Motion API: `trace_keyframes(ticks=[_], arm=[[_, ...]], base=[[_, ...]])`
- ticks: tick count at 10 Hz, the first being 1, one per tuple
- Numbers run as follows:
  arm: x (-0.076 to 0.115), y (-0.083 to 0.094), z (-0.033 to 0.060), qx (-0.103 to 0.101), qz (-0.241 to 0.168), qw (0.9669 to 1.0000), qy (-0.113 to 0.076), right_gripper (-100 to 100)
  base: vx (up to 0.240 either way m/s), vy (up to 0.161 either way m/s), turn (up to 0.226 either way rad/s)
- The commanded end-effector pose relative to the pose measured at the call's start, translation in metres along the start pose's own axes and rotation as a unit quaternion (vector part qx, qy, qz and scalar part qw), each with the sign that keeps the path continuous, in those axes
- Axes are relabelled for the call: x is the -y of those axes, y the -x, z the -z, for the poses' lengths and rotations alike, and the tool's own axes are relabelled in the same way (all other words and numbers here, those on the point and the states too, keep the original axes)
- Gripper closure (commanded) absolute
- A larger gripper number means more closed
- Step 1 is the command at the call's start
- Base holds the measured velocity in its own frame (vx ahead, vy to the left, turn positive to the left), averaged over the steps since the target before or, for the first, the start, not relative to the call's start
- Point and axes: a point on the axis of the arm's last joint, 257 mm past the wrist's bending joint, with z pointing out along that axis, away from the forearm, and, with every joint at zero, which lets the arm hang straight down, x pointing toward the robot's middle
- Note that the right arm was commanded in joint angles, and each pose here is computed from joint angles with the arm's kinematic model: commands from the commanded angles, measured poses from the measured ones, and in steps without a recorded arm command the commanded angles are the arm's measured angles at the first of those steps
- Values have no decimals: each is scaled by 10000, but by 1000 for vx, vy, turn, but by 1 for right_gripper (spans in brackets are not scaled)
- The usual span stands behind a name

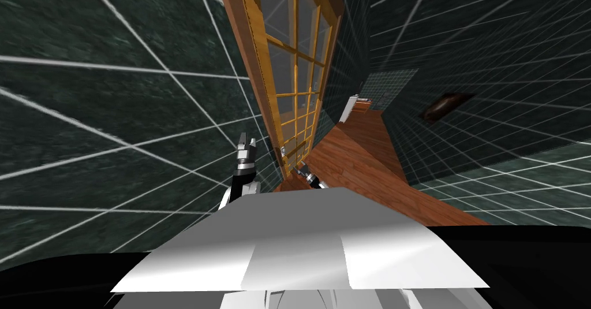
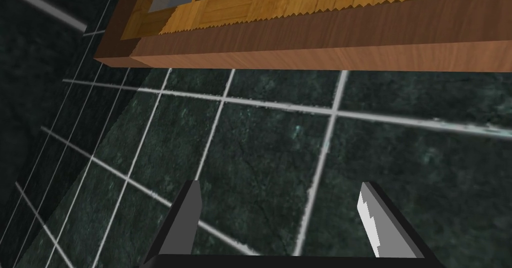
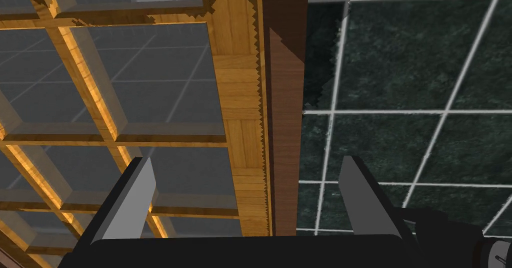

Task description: Pull the door open

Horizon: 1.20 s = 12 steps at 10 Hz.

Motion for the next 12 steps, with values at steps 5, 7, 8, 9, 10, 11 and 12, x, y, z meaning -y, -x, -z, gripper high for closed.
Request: trace_keyframes(ticks=[5, 7, 8, 9, 10, 11, 12], arm=[[-342, -342, 6, -335, 273, 9984, 357, -100], [-396, -387, 6, -375, 304, 9980, 413, -100], [-478, -451, 6, -434, 350, 9972, 498, -100], [-557, -505, 3, -480, 386, 9964, 576, -100], [-513, -467, 4, -448, 359, 9970, 528, -100], [-331, -514, 105, -553, 499, 9962, 459, -100], [-255, -528, 145, -590, 548, 9958, 424, -100]], base=[[150, -8, -5], [119, 4, -3], [147, 12, -11], [220, -7, -13], [101, -5, 1], [-70, 3, 179], [-166, -27, 150]])
